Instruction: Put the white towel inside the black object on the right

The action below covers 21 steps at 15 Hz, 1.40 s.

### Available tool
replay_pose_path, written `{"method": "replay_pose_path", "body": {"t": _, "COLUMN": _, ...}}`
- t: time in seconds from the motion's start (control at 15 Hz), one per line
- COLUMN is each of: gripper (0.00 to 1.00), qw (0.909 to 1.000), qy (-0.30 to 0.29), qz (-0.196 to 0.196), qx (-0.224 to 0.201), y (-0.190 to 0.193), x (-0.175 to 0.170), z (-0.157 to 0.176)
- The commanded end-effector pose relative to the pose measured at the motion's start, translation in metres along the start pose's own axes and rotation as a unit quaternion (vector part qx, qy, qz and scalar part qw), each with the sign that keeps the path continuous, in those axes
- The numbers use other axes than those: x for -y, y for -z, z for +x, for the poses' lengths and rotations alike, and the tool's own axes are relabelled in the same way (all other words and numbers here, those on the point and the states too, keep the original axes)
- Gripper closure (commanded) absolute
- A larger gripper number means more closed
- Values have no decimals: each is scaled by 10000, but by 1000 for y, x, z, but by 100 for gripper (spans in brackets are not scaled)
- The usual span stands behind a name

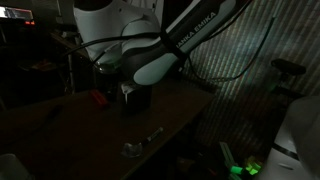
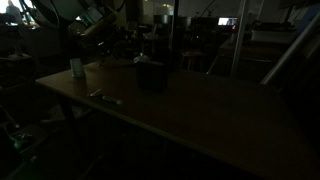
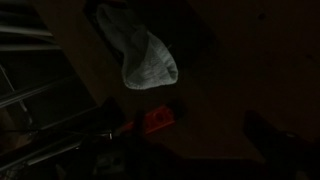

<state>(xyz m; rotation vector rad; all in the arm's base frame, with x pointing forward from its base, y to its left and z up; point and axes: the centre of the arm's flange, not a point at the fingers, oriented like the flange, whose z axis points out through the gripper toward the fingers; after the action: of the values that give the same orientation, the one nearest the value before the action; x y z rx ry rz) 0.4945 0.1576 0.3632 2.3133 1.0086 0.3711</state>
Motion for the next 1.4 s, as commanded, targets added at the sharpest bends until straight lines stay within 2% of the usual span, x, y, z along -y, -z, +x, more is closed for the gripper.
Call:
{"method": "replay_pose_path", "body": {"t": 0.0, "gripper": 0, "qw": 9998, "qy": 51, "qz": -174, "qx": 7, "y": -16, "x": -3, "z": 12}}
{"method": "replay_pose_path", "body": {"t": 0.47, "gripper": 0, "qw": 9997, "qy": 16, "qz": -152, "qx": 208, "y": -44, "x": -16, "z": 8}}
{"method": "replay_pose_path", "body": {"t": 1.13, "gripper": 0, "qw": 9984, "qy": 83, "qz": -462, "qx": 321, "y": -59, "x": -38, "z": 0}}
{"method": "replay_pose_path", "body": {"t": 1.27, "gripper": 27, "qw": 9982, "qy": 66, "qz": -493, "qx": 349, "y": -62, "x": -42, "z": -2}}
{"method": "replay_pose_path", "body": {"t": 1.33, "gripper": 34, "qw": 9981, "qy": 56, "qz": -496, "qx": 363, "y": -63, "x": -43, "z": -3}}
